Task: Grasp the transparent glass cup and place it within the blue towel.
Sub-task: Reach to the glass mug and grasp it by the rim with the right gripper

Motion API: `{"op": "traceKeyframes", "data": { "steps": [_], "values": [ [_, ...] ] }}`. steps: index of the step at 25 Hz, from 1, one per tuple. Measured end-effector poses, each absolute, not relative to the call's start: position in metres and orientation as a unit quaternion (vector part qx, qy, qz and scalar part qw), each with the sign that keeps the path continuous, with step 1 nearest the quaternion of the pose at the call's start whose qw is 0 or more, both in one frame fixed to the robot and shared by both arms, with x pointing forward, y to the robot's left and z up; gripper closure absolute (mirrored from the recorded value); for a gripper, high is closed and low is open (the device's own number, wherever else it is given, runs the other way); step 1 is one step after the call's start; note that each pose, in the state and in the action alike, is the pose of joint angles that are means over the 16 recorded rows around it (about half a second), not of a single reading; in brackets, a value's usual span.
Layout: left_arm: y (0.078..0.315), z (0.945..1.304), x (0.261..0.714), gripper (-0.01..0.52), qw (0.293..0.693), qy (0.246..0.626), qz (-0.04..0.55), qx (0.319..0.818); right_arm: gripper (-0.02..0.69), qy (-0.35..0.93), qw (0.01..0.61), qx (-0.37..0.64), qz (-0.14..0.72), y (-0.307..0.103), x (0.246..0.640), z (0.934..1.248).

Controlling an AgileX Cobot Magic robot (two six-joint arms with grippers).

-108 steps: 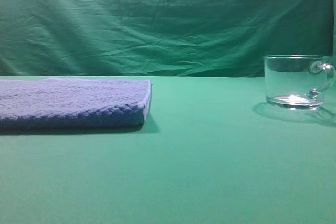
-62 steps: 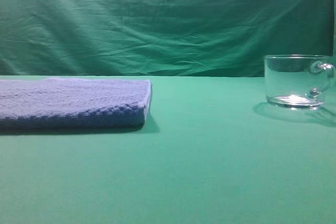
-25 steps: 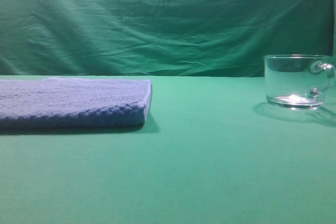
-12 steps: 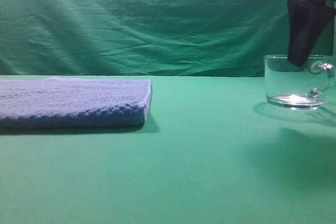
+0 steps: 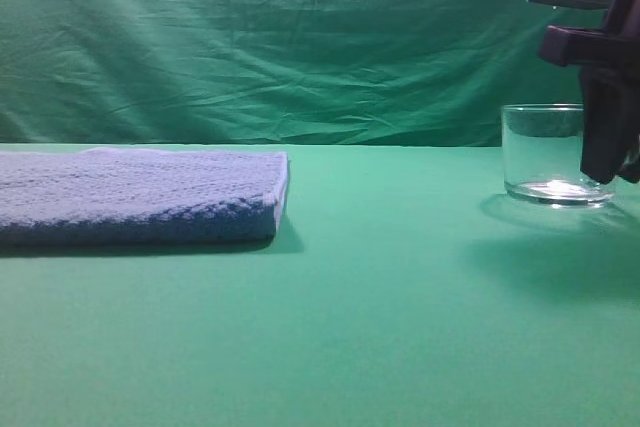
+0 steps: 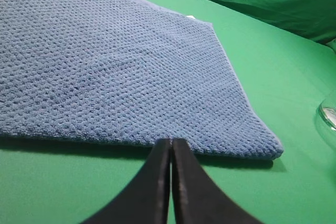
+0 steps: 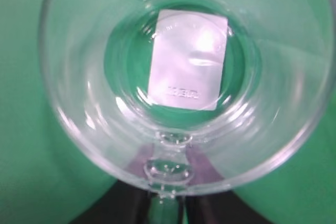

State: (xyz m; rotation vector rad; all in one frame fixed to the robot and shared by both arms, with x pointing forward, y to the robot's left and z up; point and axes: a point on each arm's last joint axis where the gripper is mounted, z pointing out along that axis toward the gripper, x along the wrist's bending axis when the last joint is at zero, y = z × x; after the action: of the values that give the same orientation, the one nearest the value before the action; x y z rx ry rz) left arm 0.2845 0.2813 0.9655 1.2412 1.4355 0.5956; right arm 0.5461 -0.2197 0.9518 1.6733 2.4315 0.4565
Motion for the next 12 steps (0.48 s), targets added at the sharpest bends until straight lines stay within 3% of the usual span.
{"op": "traceKeyframes", "data": {
  "steps": [4, 12],
  "values": [
    [0.281, 0.965, 0.285, 0.514, 0.545, 0.605, 0.251, 0.523, 0.56, 0.817, 0.082, 0.548, 0.159, -0.215, 0.551, 0.96],
    [0.281, 0.965, 0.285, 0.514, 0.545, 0.605, 0.251, 0.523, 0.562, 0.837, 0.115, 0.489, 0.216, -0.173, 0.568, 1.012]
  ]
}}
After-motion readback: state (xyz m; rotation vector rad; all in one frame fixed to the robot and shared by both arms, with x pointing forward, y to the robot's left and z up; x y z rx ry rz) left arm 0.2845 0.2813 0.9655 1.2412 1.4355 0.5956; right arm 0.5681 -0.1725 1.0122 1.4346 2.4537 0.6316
